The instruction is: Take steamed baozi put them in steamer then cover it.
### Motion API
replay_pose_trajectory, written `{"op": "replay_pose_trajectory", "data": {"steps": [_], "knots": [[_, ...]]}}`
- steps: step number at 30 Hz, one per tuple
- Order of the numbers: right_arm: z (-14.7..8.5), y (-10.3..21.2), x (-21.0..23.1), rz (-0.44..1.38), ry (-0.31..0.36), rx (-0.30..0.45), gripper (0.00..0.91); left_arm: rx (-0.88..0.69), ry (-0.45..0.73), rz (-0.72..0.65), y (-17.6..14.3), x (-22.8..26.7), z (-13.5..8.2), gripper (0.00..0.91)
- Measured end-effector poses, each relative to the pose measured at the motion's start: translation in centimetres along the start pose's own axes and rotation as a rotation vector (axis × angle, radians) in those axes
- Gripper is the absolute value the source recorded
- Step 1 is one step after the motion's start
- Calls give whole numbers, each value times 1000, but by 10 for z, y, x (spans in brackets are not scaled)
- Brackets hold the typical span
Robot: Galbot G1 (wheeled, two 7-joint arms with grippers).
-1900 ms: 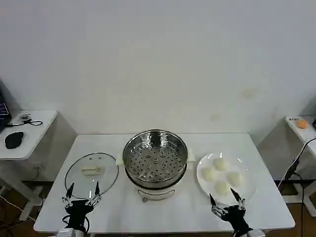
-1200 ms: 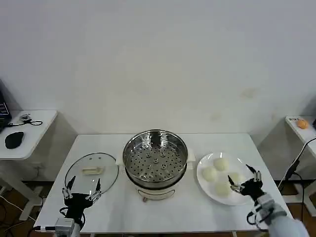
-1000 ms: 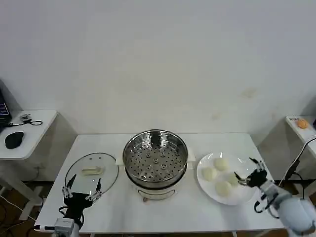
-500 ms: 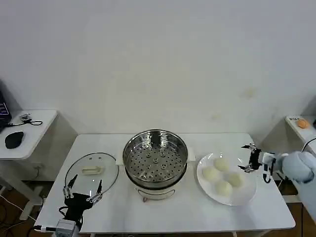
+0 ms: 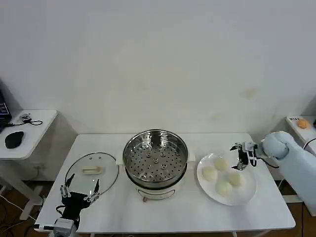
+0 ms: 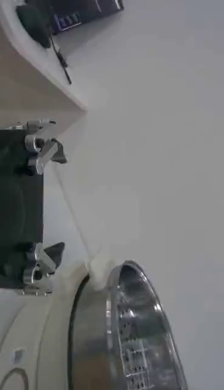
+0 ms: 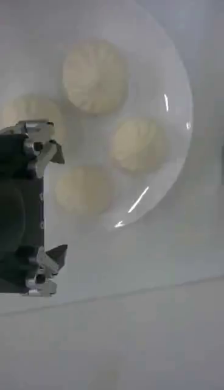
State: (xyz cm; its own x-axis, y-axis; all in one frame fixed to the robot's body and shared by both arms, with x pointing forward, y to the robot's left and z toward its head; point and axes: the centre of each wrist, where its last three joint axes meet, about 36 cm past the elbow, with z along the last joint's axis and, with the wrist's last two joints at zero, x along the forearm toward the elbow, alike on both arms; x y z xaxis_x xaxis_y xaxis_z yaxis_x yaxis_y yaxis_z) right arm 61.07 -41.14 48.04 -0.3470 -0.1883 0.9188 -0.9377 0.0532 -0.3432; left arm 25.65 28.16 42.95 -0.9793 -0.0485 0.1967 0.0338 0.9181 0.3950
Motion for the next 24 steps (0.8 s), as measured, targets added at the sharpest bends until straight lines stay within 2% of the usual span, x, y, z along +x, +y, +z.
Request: {"op": "replay_pose_trajectory", "data": {"steps": [5, 12, 19, 24], "knots": [[-7, -5, -15, -33, 14, 5, 907, -3, -2, 2, -1, 0, 0, 907], [-17, -13, -30, -45, 39, 12, 786, -9, -6, 0, 0, -2, -1, 907], [-21, -19, -38, -50, 70, 13, 584, -10, 4, -5, 1, -2, 2, 907], [-22, -20, -42, -60, 83, 12, 554, -11, 6, -9, 2, -2, 3, 907]]}}
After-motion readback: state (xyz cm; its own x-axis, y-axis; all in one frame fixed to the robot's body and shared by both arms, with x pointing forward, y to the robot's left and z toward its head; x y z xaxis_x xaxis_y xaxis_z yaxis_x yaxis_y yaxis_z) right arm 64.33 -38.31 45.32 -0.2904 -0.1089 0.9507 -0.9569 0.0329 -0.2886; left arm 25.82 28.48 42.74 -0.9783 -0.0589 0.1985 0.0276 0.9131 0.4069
